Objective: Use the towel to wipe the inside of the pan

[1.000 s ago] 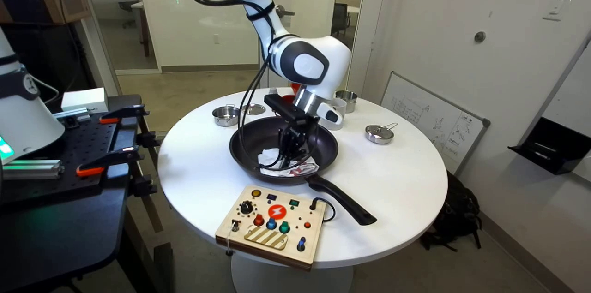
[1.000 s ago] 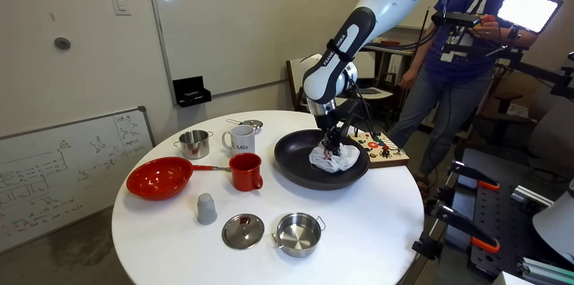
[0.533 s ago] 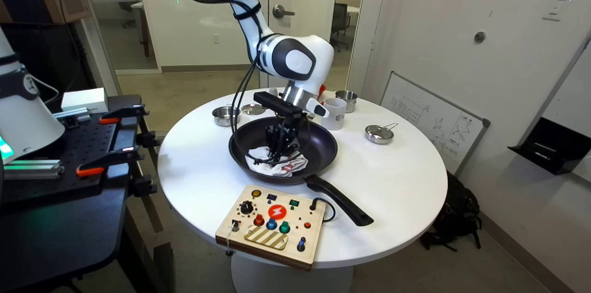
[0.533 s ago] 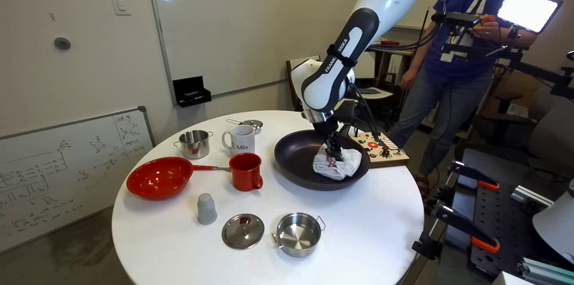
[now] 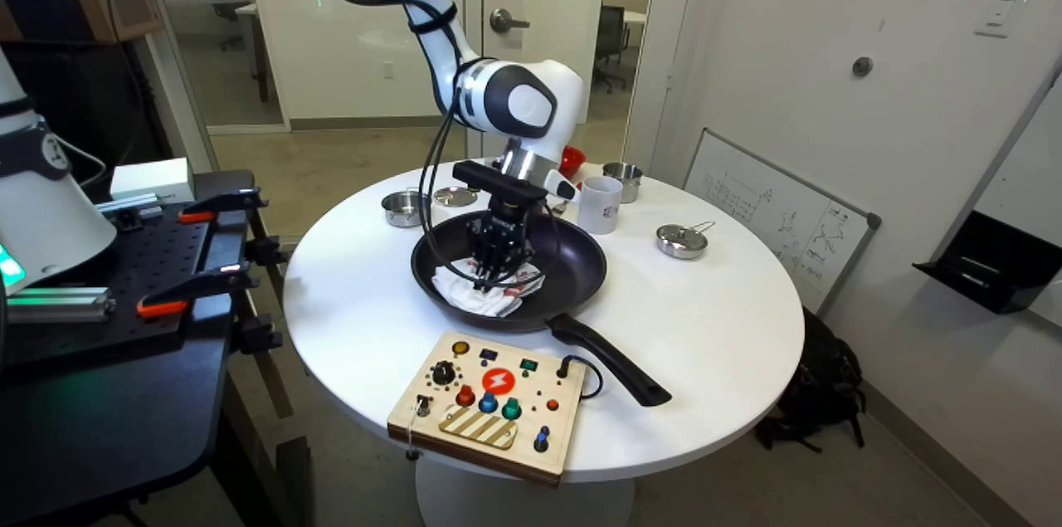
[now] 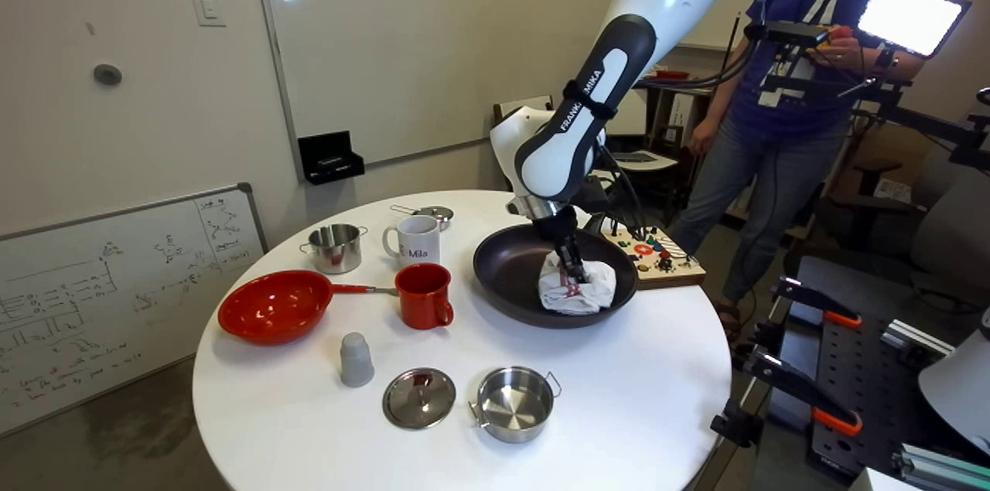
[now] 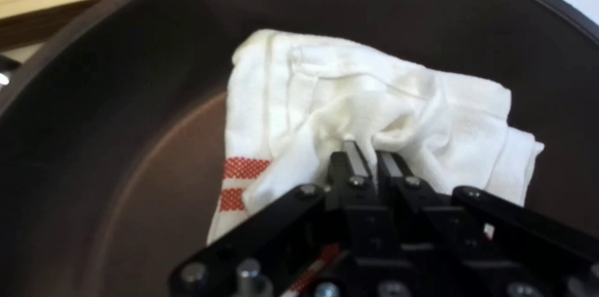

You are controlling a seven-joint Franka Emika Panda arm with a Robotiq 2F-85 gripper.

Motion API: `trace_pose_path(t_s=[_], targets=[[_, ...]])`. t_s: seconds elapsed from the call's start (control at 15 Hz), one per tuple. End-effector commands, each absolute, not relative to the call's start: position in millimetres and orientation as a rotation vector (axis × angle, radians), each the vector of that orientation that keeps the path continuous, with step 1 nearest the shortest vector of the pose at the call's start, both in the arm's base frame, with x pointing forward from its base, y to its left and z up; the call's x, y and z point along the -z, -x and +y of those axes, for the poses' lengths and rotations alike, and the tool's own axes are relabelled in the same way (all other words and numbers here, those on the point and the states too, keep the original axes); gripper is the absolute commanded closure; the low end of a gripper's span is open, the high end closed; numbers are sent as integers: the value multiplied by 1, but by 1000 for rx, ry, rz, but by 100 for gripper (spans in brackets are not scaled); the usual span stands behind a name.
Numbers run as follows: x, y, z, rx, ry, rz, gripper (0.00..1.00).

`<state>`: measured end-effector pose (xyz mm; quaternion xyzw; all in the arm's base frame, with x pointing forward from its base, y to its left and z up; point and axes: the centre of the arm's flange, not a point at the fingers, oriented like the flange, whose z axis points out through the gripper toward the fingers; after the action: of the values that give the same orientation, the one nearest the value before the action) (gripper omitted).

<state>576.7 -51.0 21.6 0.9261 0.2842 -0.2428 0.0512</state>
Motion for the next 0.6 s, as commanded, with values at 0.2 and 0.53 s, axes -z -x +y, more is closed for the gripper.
trace_pose_path(t_s=[0.2,0.53], targets=[[10,-581,12,726,-2776,1061,98],[6,-595,40,604,-2752,1016,98]])
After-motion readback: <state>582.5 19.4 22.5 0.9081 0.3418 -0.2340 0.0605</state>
